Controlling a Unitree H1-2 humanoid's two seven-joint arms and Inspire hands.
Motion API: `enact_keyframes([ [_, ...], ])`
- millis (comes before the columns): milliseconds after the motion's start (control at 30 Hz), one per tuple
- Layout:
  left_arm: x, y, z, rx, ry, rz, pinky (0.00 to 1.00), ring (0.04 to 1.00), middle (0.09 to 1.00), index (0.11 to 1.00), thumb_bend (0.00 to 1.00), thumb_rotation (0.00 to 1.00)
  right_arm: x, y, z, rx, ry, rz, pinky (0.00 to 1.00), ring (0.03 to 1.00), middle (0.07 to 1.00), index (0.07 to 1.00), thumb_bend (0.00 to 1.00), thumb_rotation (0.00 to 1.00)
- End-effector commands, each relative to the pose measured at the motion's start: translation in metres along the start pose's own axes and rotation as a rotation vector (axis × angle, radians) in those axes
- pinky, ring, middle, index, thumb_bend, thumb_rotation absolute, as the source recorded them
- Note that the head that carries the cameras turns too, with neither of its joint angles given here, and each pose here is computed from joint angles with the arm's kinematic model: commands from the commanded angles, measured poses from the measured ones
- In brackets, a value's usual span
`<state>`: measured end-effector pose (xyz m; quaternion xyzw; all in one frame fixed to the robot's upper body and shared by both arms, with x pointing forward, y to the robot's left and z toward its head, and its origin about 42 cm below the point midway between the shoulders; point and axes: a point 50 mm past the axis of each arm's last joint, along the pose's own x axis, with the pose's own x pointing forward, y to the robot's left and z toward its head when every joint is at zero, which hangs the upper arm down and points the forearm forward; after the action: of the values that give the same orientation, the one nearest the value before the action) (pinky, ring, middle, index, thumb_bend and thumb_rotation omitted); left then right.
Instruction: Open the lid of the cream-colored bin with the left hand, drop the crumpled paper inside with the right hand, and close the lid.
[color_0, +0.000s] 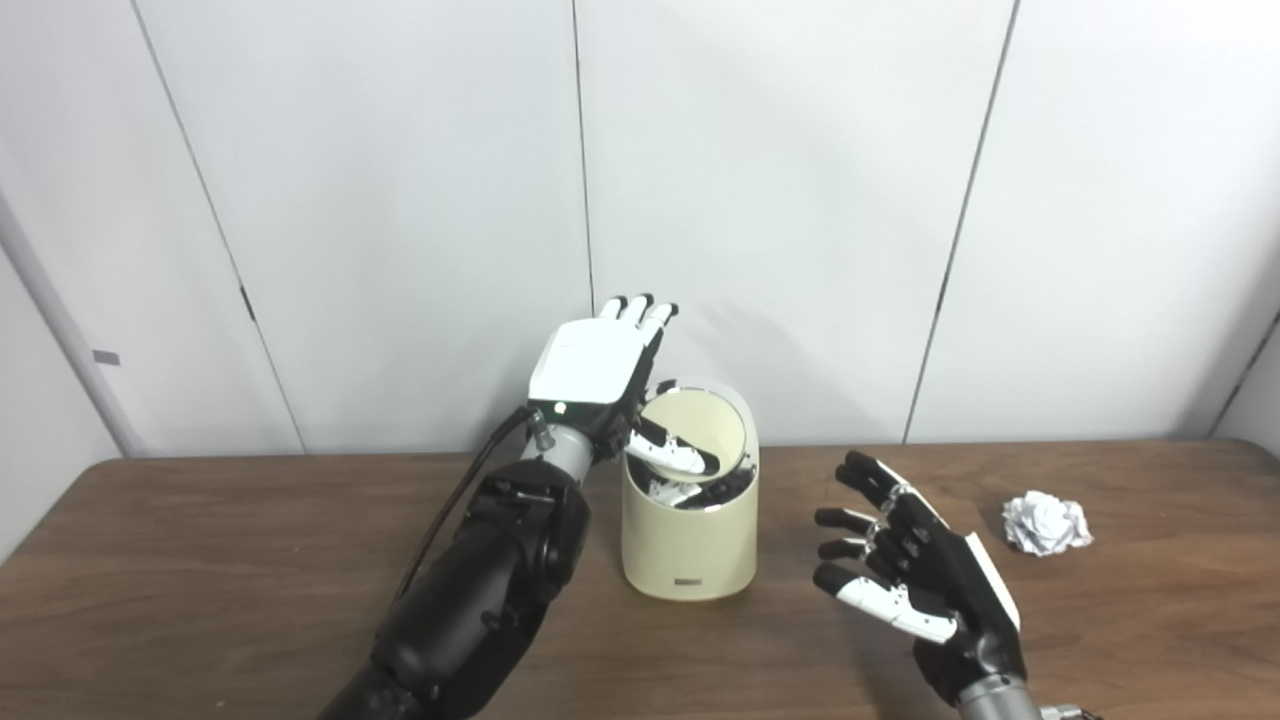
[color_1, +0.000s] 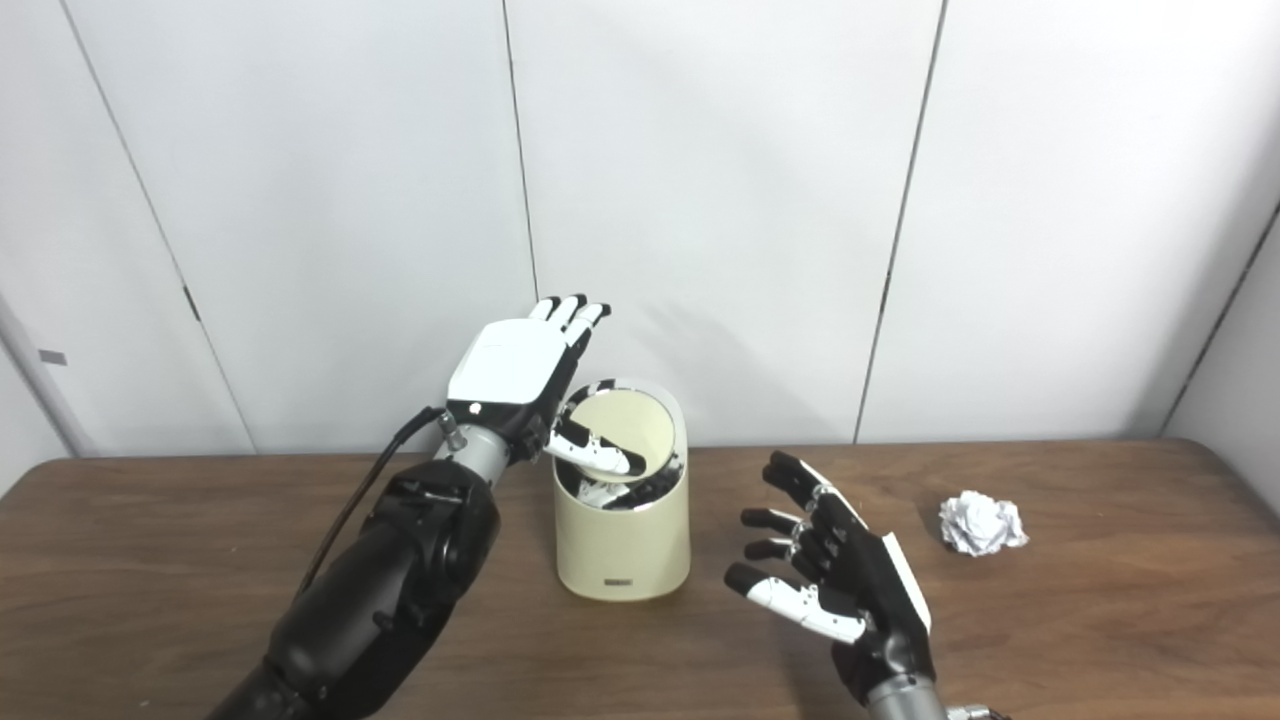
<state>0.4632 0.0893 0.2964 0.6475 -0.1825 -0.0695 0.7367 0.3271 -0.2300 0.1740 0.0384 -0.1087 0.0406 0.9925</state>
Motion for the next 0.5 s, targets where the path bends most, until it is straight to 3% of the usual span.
enact_keyframes([
  [0,0.002,0.006,-0.005,0.025,0.007,0.007,0.89,1.000,1.000,1.000,0.89,0.00,0.011,0.005,0.020,-0.004,-0.103,0.013,0.57,0.696,0.854,0.829,0.84,0.18],
  [300,0.006,0.047,-0.015,-0.138,0.021,0.252,0.71,0.945,0.987,0.990,0.86,0.08,0.012,0.005,0.017,-0.004,-0.093,0.009,0.56,0.701,0.852,0.831,0.84,0.18],
  [333,0.006,0.051,-0.017,-0.169,0.018,0.267,0.64,0.886,0.946,0.937,0.82,0.10,0.012,0.006,0.017,-0.004,-0.092,0.009,0.56,0.699,0.850,0.828,0.84,0.18],
  [467,0.004,0.063,-0.025,-0.293,0.024,0.305,0.58,0.801,0.880,0.870,0.77,0.13,0.013,0.006,0.017,0.000,-0.094,0.014,0.56,0.686,0.847,0.829,0.83,0.17],
])
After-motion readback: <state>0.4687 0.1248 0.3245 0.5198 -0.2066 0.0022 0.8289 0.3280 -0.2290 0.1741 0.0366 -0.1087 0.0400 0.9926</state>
